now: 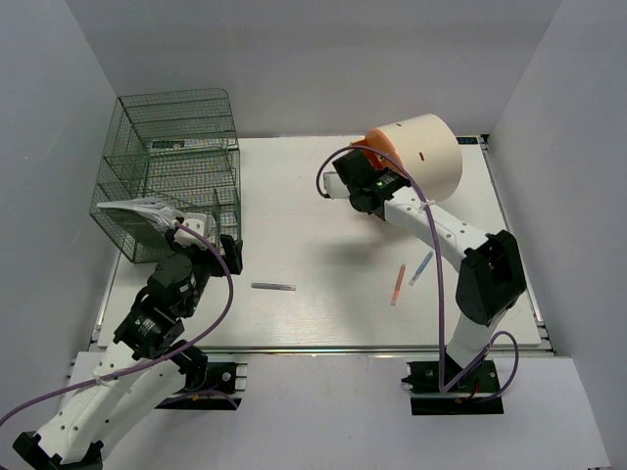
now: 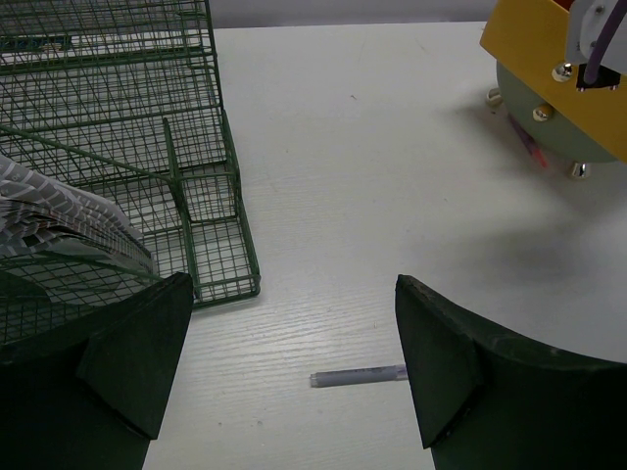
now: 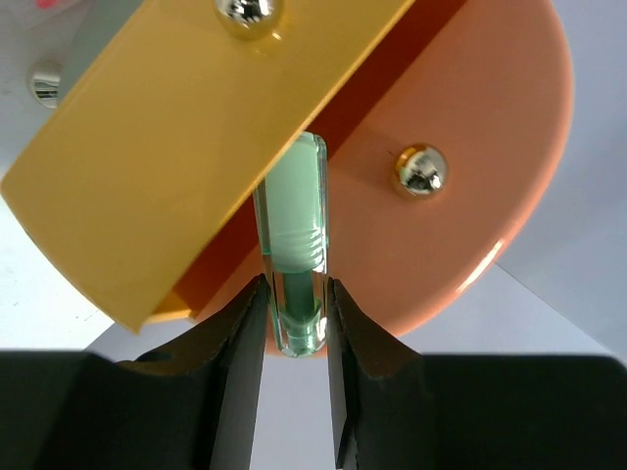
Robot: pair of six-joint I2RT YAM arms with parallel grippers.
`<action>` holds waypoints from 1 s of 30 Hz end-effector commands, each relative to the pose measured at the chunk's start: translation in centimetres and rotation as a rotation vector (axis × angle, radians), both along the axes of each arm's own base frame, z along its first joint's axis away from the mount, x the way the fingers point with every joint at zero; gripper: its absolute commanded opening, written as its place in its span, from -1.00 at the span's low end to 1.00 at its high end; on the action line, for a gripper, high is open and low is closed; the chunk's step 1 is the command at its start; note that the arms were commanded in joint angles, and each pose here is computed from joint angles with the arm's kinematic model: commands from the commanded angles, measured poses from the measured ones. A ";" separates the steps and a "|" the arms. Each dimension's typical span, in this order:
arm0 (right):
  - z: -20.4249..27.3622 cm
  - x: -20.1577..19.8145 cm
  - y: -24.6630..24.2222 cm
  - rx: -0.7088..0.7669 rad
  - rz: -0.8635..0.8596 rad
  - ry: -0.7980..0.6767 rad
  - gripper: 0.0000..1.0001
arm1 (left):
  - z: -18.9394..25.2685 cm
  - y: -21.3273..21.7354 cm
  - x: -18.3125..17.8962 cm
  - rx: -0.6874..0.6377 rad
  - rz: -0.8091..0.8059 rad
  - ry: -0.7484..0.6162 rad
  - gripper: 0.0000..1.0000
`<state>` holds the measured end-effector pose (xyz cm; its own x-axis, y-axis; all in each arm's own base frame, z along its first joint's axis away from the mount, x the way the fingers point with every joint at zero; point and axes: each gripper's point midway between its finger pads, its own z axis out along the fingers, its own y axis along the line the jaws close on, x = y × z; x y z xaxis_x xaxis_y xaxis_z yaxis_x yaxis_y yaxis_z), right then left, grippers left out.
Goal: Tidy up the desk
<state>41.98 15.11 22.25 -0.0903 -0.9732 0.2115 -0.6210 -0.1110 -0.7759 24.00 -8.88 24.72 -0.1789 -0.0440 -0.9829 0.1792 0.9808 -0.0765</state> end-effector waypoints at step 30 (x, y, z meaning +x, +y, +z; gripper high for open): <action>3.4 -13.4 0.3 0.920 0.129 0.259 -0.70 | 0.9 -2.0 -0.7 -0.040 -0.128 -0.050 0.09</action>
